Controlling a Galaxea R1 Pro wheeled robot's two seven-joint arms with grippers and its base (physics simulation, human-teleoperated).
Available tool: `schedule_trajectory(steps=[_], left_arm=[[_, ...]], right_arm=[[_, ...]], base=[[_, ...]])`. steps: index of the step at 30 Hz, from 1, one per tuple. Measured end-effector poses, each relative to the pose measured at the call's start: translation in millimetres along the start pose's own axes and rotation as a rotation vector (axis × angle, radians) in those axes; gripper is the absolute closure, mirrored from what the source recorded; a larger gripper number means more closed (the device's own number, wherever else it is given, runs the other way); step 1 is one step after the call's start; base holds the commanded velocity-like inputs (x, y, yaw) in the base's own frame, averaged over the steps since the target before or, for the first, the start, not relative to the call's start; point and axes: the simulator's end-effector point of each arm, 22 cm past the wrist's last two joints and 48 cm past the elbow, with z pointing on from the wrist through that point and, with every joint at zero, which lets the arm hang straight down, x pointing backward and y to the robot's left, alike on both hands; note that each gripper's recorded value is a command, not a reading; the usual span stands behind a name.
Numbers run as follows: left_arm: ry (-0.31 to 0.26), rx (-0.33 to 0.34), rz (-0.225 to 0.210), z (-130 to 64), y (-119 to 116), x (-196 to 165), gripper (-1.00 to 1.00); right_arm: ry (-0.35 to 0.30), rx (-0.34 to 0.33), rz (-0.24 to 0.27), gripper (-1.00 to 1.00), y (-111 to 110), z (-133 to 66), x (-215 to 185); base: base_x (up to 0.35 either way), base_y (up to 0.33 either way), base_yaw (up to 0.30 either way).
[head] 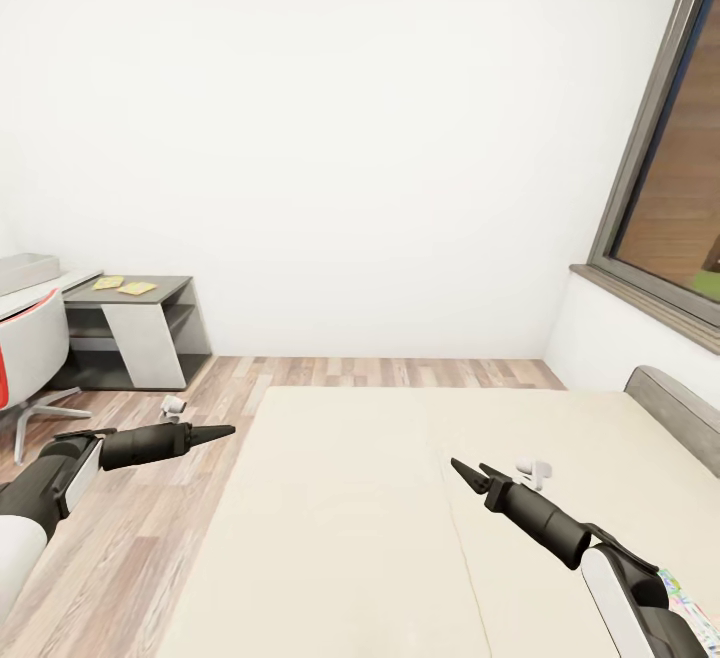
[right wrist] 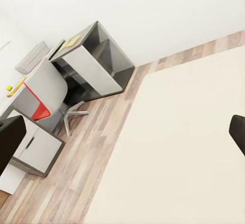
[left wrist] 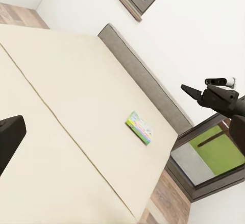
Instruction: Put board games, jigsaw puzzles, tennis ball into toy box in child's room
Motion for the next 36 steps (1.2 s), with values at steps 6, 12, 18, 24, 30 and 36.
schedule_trajectory(steps=[6,12,18,24,30,36], left_arm=[[0.000,0.000,0.000,0.1,0.0,0.0,-1.00],[0.000,0.000,0.000,0.2,0.1,0.2,-1.00],[0.001,0.000,0.000,0.2,0.0,0.3,-1.00],[0.001,0.000,0.000,0.3,0.0,0.2,-1.00],[0.001,0.000,0.000,0.4,-0.1,0.3,-1.00],[0.001,0.001,0.001,0.2,-0.6,-0.2,-1.00]], right_arm=[[-0.001,0.000,0.000,-1.00,0.1,0.1,-0.1],[0.000,0.000,0.000,-1.00,0.1,0.1,0.0],[-0.001,0.001,0.000,-1.00,-0.2,0.1,-0.1],[0.000,0.001,-0.001,-1.00,-0.2,0.1,0.0],[0.000,0.002,-0.001,-1.00,-0.2,0.2,0.1],[-0.001,0.001,-0.002,-1.00,0.1,-0.1,-0.4]], base=[[0.000,-0.142,0.000],[0.000,-0.260,0.000],[0.000,-0.289,0.000],[0.000,-0.294,0.000],[0.000,-0.295,0.000],[0.000,-0.295,-0.091]])
